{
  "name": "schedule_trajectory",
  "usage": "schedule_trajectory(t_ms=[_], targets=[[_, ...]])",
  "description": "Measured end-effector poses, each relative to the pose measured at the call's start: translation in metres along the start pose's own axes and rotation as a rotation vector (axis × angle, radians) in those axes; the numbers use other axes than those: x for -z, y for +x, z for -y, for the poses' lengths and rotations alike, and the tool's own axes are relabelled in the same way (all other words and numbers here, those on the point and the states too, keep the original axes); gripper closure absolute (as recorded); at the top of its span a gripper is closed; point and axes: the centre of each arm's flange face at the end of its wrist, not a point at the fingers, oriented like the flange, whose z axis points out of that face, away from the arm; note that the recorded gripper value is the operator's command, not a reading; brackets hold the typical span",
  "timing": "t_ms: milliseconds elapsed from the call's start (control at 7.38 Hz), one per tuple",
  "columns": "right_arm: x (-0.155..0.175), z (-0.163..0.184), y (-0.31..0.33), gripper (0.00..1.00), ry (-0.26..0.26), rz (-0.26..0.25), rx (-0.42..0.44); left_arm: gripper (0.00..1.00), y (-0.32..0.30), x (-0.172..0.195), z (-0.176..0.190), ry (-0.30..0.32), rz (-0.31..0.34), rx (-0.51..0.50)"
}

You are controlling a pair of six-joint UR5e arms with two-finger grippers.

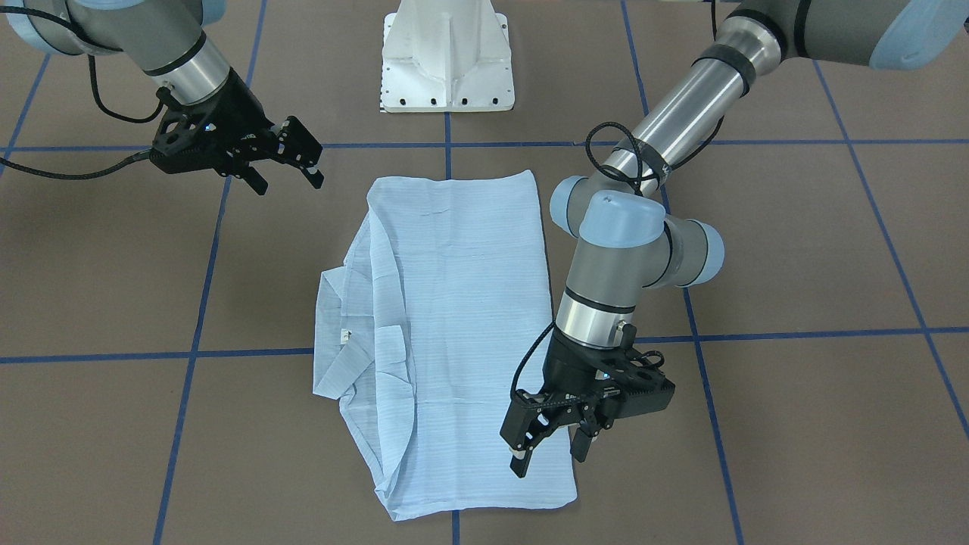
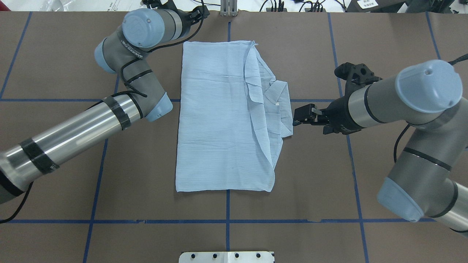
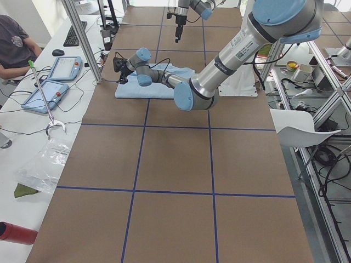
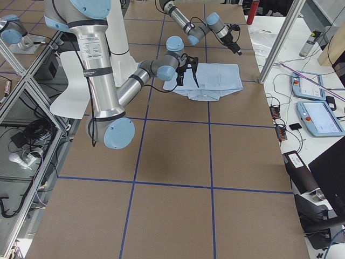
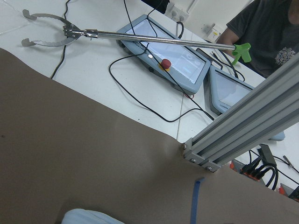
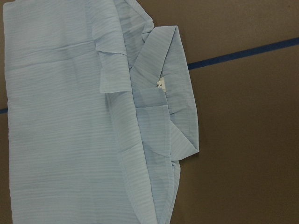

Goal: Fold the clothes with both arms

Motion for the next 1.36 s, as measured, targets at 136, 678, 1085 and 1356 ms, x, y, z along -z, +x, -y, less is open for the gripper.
schedule_trajectory(t_ms=[136, 678, 1085, 1356], targets=[[-0.021, 0.007, -0.014, 0.0, 0.011, -0.013, 0.018, 0.01, -0.022, 0.024, -0.003, -0.038, -0.026, 0.001], [-0.123, 0.0, -0.061, 0.0, 0.06, -0.138, 0.211, 0.01, -0.086, 0.11, -0.018, -0.167, -0.066, -0.001], [-0.169, -0.012, -0.074, 0.0, 0.049, -0.216, 0.355, 0.01, -0.096, 0.142, -0.025, -0.209, -0.064, 0.029], [-0.184, -0.023, -0.07, 0.0, 0.023, -0.261, 0.404, 0.01, -0.095, 0.145, -0.027, -0.219, -0.063, 0.063]])
